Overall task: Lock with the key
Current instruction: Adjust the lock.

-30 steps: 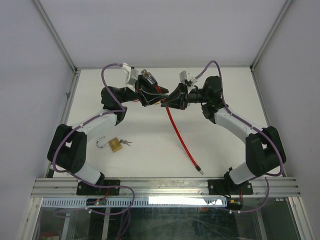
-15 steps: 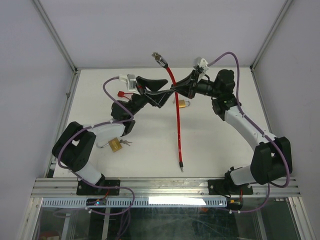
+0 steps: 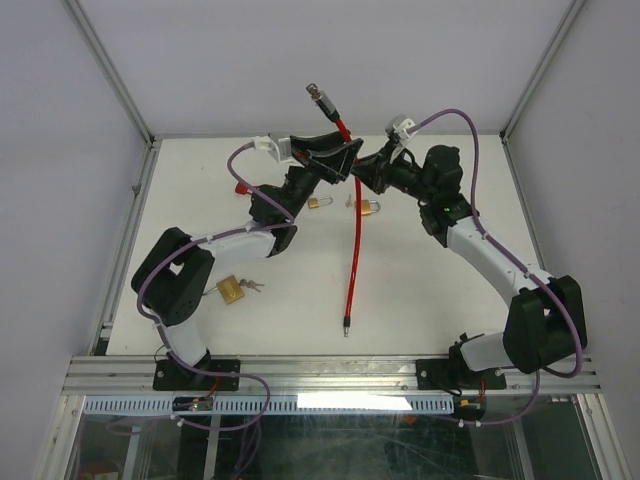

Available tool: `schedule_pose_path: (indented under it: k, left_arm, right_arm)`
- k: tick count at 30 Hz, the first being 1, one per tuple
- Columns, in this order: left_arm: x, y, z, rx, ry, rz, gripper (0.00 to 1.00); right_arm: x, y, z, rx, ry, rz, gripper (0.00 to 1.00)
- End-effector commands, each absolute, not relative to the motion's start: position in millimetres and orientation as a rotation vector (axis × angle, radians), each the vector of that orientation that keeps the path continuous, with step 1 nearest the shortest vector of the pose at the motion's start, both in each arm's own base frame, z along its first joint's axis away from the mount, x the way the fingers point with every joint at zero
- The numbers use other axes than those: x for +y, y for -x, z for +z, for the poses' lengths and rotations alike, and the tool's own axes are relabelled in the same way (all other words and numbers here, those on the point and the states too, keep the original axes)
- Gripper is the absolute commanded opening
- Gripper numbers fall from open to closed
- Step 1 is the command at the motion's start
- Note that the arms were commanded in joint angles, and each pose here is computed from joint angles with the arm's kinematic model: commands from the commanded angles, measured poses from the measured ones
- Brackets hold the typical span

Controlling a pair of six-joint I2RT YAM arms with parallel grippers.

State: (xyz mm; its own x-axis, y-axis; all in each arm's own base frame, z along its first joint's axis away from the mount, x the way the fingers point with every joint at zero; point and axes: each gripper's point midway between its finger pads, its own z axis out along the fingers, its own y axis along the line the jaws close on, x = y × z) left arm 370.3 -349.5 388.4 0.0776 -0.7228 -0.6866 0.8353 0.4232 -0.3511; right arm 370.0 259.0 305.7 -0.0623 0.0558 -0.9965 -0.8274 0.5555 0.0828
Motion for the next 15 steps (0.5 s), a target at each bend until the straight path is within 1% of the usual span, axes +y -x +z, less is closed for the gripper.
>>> schedule_pose_path:
  k: [1,3,5,6,7,10,11,13,15]
  left_arm:
    - [-348,-389,409,0.900,-0.075,-1.098,0.50]
    - [-355,-391,409,0.907,-0.093,-1.113,0.42]
    - [-361,-392,407,0.914,-0.119,-1.125,0.27]
    - [-363,-391,408,0.914,-0.129,-1.130,0.24]
    - [-366,-389,408,0.914,-0.146,-1.134,0.28]
    - [-370,-377,413,0.887,-0.229,-1.142,0.52]
    - [-369,-372,414,0.873,-0.269,-1.146,0.56]
    - [-371,-359,413,0.859,-0.387,-1.182,0.57]
    - [-366,-347,412,0.835,-0.499,-1.247,0.54]
  right_arm:
    - [255,-365,351,1.326,0.671,0.762,0.00]
    - [255,-365,350,1.328,0.674,0.759,0.00]
    - [255,-364,351,1.325,0.683,0.759,0.00]
    - [255,-362,351,1.322,0.690,0.761,0.00]
    - [256,-360,351,1.321,0.701,0.767,0.00]
    - [256,-346,356,1.288,0.760,0.854,0.00]
    - [251,-341,359,1.273,0.780,0.907,0.00]
    - [246,-328,368,1.236,0.835,0.986,0.00]
    - [243,-311,374,1.202,0.922,1.063,0.00]
